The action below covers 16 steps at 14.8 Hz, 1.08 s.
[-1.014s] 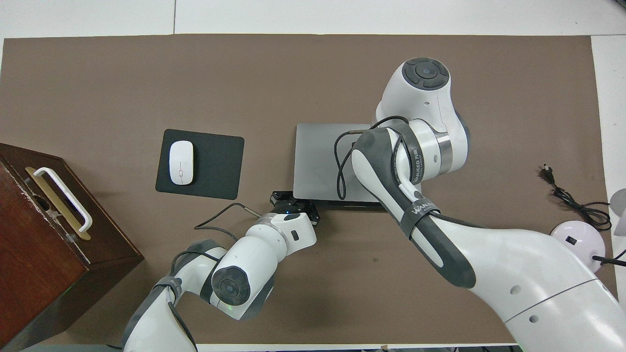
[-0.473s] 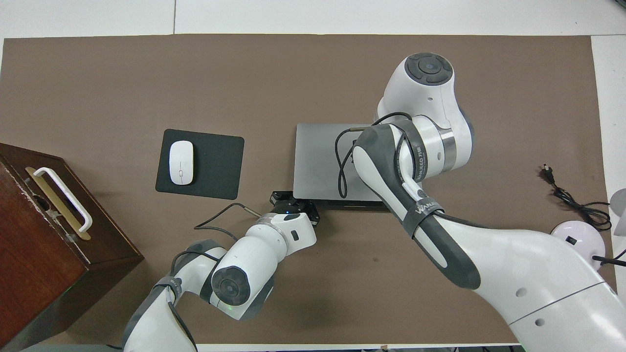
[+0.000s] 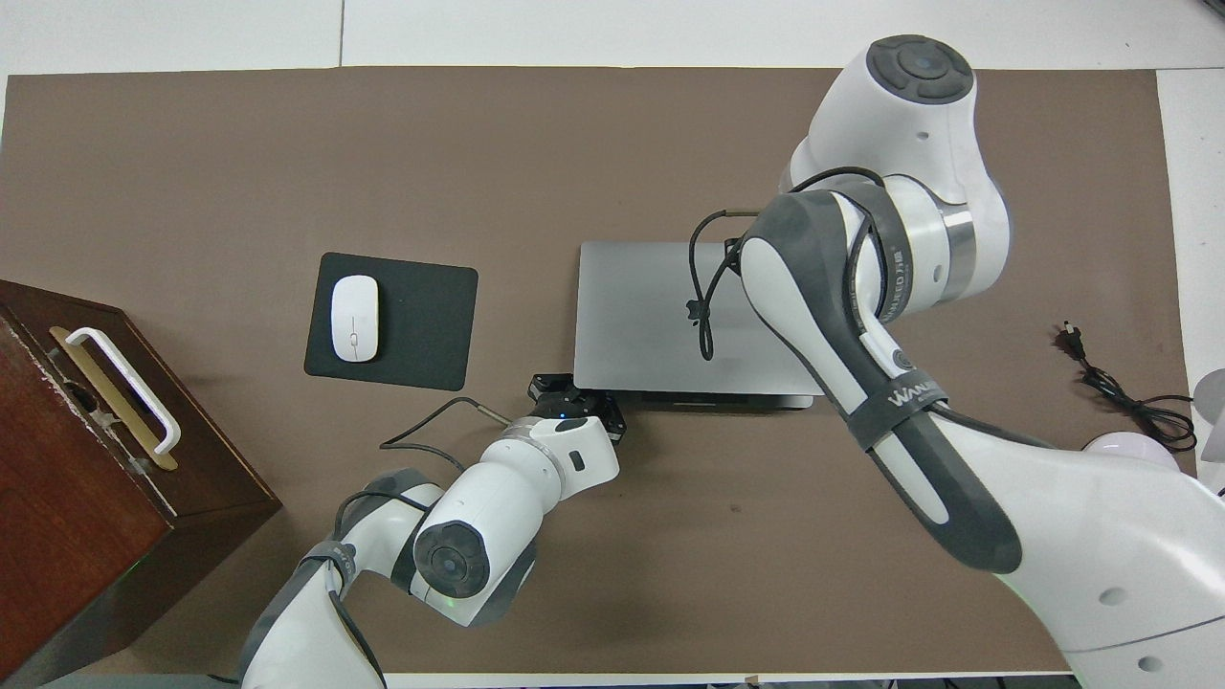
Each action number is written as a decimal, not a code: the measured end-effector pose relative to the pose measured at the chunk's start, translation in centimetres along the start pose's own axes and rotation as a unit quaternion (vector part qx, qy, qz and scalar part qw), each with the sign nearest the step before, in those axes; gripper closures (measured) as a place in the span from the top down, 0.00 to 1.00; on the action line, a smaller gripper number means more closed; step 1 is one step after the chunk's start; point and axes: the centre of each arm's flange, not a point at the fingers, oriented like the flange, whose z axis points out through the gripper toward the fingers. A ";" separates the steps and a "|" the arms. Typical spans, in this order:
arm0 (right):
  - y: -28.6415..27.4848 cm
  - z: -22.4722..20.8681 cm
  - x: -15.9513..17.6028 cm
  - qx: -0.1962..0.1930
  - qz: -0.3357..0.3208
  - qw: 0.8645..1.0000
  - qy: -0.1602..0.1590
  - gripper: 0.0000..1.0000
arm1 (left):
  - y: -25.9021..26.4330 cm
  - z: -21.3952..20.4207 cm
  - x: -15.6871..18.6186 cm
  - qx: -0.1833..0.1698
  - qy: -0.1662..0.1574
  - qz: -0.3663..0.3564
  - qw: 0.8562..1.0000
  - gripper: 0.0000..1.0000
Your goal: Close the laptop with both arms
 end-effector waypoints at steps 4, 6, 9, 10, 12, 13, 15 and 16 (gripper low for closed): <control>7.3 -7.7 0.9 0.000 0.001 0.998 0.064 0.01 | -0.5 0.0 0.1 0.002 -0.002 -0.004 1.000 0.01; 12.5 -12.2 0.8 -0.013 -0.013 0.996 0.090 0.01 | -0.9 -0.1 0.2 0.004 -0.008 -0.008 1.000 0.01; 18.4 -17.6 -1.1 -0.043 -0.039 0.992 0.114 0.01 | -1.8 -0.5 0.6 0.008 -0.037 -0.017 0.999 0.01; 19.9 -19.7 -2.2 -0.054 -0.040 0.990 0.128 0.01 | -2.2 -0.7 0.8 0.009 -0.052 -0.021 0.998 0.01; 22.0 -23.2 -5.1 -0.065 -0.034 0.987 0.140 0.01 | -3.5 -1.0 0.2 0.013 -0.096 -0.031 0.995 0.01; 22.8 -24.6 -6.5 -0.065 -0.029 0.987 0.141 0.07 | -3.9 -1.2 0.2 0.014 -0.108 -0.035 0.993 0.01; 23.7 -26.7 -9.0 -0.063 -0.021 0.987 0.148 0.28 | -4.9 -1.9 0.0 0.015 -0.143 -0.044 0.989 0.01; 23.8 -27.5 -10.0 -0.063 -0.019 0.986 0.151 0.38 | -5.3 -2.3 -0.1 0.015 -0.164 -0.050 0.985 0.01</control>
